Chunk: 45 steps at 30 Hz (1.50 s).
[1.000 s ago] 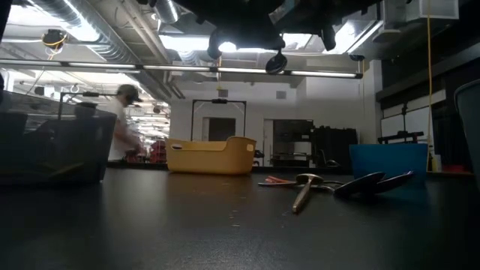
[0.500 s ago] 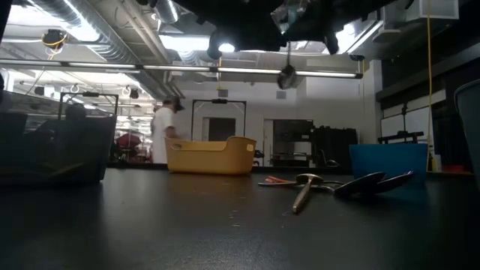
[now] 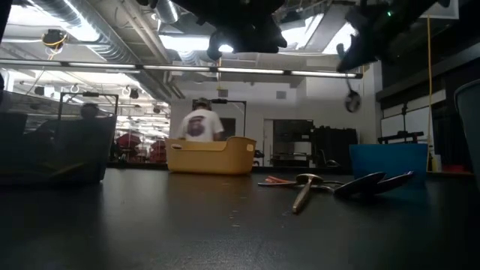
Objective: Sort silverware by color (type)
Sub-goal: Put the light blue spoon into the blue bin
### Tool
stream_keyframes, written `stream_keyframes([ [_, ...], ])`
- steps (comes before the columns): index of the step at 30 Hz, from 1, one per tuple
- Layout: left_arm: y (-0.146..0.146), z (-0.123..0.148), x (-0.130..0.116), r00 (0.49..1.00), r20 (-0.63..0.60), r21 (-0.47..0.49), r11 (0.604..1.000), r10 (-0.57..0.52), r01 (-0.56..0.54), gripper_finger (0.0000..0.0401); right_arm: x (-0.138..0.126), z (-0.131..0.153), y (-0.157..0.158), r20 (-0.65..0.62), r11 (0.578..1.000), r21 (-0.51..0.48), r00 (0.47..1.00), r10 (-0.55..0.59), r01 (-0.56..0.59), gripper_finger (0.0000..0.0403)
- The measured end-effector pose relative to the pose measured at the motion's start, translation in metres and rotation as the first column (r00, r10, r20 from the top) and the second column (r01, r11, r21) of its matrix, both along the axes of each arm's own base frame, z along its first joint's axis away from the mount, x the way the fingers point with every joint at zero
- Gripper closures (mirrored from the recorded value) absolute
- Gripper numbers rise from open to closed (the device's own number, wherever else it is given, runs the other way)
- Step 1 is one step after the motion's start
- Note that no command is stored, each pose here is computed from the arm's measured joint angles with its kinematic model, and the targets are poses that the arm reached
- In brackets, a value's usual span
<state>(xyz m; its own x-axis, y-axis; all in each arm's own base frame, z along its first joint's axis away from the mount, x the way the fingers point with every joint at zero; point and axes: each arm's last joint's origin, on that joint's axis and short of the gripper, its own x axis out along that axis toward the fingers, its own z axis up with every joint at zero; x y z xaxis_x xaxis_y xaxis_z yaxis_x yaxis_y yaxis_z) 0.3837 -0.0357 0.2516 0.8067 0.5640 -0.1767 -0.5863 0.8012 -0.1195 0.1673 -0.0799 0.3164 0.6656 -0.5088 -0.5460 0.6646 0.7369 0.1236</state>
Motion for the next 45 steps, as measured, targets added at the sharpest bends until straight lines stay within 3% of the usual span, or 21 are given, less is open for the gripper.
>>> stream_keyframes([
  [4,0.0,-0.001,0.0,1.0,-0.007,0.001,1.0,-0.001,0.001,0.0316,-0.016,-0.008,-0.012,-0.083,0.991,0.078,0.991,-0.101,0.107,0.0403],
  [9,0.0,-0.002,0.0,1.0,-0.02,0.002,1.0,-0.001,0.001,0.0316,-0.022,-0.02,-0.024,-0.101,0.974,0.176,0.987,-0.124,0.141,0.0403],
  [13,0.0,-0.002,0.0,1.0,-0.021,0.002,1.0,-0.001,0.001,0.0316,-0.025,-0.045,-0.027,-0.111,0.947,0.269,0.982,-0.152,0.177,0.0403],
  [17,0.0,-0.002,0.0,1.0,-0.02,0.002,1.0,-0.001,0.001,0.0316,-0.032,-0.073,-0.028,-0.178,0.918,0.321,0.967,-0.184,0.233,0.0403],
  [23,0.0,-0.002,0.0,1.0,-0.02,0.002,1.0,-0.001,0.001,0.0316,-0.037,-0.098,-0.03,-0.175,0.887,0.388,0.965,-0.196,0.251,0.0403],
  [33,0.0,-0.002,0.0,1.0,-0.019,0.001,1.0,-0.001,0.001,0.0316,-0.045,-0.119,-0.028,-0.235,0.868,0.397,0.947,-0.219,0.3,0.0403],
  [45,0.0,-0.002,0.0,1.0,-0.019,0.001,1.0,-0.001,0.001,0.0316,-0.047,-0.122,-0.028,-0.269,0.87,0.355,0.929,-0.256,0.343,0.0393],
])
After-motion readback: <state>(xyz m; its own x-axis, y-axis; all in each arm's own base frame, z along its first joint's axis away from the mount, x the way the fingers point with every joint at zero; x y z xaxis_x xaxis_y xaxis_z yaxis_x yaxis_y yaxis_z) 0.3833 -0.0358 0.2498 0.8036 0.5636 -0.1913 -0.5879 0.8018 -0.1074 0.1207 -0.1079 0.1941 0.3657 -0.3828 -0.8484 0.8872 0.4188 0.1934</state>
